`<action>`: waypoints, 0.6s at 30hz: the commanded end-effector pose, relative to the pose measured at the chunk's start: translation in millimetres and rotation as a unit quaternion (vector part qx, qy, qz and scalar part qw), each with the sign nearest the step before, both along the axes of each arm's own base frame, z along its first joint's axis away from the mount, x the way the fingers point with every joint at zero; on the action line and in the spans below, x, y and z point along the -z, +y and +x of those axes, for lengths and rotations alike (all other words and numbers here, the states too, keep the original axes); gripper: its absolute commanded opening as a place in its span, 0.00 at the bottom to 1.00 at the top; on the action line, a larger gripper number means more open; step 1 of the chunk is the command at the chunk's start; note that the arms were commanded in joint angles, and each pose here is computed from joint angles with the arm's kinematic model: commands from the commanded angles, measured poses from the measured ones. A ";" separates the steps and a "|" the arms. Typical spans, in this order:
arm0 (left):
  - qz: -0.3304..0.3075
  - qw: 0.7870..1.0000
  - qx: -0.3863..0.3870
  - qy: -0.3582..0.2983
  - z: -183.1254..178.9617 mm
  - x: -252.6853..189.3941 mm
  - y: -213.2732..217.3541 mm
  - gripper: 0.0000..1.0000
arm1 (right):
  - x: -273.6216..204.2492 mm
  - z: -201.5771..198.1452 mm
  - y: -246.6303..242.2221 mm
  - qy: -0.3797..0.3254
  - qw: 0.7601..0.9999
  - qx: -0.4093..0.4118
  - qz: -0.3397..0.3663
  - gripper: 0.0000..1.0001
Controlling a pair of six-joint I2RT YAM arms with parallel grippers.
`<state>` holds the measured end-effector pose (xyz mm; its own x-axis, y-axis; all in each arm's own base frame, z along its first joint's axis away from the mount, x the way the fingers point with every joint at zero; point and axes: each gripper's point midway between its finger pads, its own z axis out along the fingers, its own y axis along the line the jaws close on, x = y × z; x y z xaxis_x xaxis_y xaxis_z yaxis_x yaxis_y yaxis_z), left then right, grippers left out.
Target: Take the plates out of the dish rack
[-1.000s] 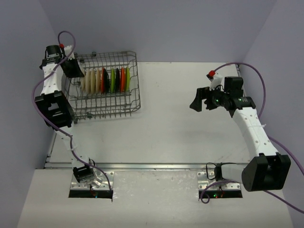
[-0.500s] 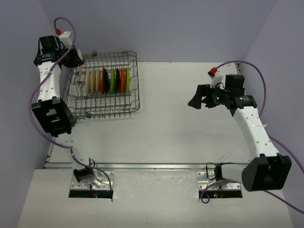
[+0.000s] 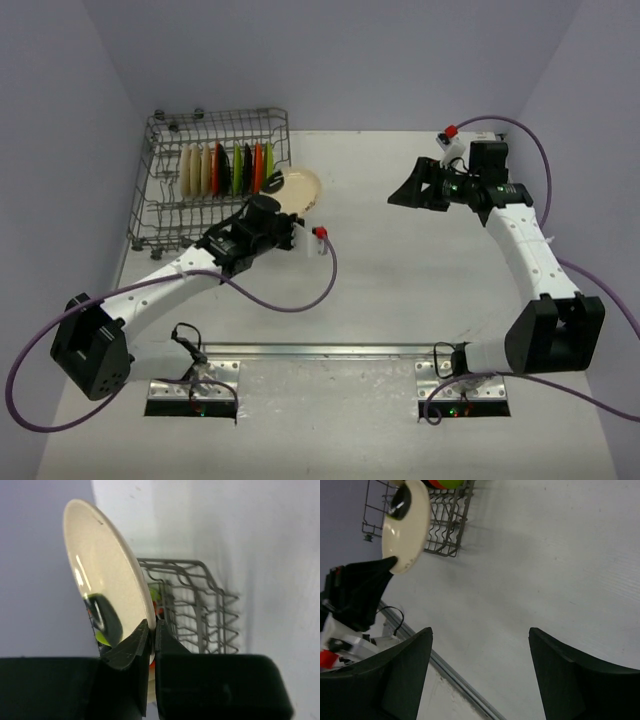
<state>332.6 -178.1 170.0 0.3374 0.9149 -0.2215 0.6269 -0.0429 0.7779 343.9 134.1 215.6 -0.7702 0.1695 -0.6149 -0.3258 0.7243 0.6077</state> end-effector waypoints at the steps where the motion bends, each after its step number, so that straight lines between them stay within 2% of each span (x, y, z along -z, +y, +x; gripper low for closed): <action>1: 0.090 0.987 0.053 -0.121 -1.4 -33.8 -9.9 0.00 | -17.5 2.3 29.4 -0.009 0.999 -0.037 0.028 0.75; 7: 0.116 0.973 0.138 -0.140 -33.1 -21.6 -48.8 0.00 | 5.9 -9.0 67.6 0.002 0.996 -0.088 -0.012 0.70; 18: 0.095 0.970 0.167 -0.147 -48.3 -22.1 -75.8 0.00 | 20.9 -7.8 89.2 0.020 0.992 -0.128 -0.009 0.57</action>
